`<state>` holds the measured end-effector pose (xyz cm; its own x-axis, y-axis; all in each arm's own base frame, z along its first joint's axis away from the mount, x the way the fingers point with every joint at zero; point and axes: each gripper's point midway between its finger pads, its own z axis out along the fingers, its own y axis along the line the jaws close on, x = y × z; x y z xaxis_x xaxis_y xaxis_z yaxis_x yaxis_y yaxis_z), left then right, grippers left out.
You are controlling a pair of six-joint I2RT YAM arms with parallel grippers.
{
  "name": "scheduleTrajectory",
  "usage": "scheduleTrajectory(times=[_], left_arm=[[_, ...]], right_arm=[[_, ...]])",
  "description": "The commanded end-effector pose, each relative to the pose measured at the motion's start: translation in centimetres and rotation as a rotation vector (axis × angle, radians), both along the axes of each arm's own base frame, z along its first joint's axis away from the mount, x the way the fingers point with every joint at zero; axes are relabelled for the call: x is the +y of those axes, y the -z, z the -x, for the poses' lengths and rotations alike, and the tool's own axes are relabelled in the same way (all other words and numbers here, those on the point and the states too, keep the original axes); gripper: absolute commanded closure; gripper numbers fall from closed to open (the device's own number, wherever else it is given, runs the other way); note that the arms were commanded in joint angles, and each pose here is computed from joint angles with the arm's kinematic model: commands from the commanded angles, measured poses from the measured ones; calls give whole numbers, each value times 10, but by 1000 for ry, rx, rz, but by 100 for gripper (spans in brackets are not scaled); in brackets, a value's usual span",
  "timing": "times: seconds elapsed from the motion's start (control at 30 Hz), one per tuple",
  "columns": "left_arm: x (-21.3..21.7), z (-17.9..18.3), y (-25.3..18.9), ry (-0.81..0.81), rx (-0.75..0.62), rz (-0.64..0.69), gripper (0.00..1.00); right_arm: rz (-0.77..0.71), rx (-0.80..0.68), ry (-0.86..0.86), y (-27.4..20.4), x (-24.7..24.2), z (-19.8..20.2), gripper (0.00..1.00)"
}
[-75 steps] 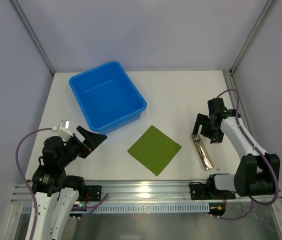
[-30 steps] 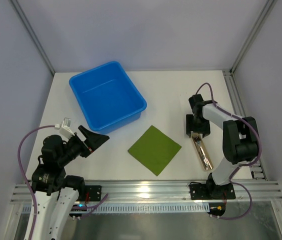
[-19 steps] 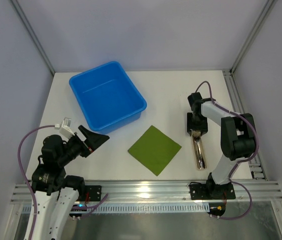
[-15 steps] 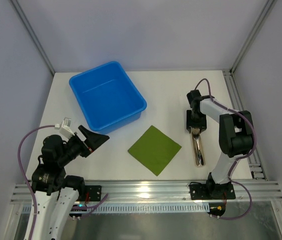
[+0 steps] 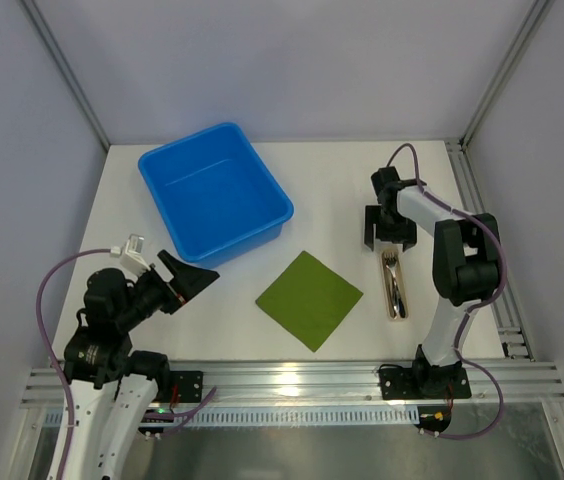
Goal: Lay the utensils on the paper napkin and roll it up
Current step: Adjust the container at the center of the board, then pick up the utensils from the container.
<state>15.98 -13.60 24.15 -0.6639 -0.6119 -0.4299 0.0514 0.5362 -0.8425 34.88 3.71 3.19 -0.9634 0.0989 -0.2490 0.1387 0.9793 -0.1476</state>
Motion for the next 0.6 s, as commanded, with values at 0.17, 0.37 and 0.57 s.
scheduleTrajectory(times=[0.17,0.37,0.57], left_arm=[[-5,-4,-9,37,-47,0,5],[-6,-9,-7,58,-11,-34,8],[-7,-14,-3,63,10,-36,8]], right_arm=[[25,-171,23,-50,0,1,1],[-94,-277,87,-79,13,32,1],[-201,-345,94,-92,22,58,0]])
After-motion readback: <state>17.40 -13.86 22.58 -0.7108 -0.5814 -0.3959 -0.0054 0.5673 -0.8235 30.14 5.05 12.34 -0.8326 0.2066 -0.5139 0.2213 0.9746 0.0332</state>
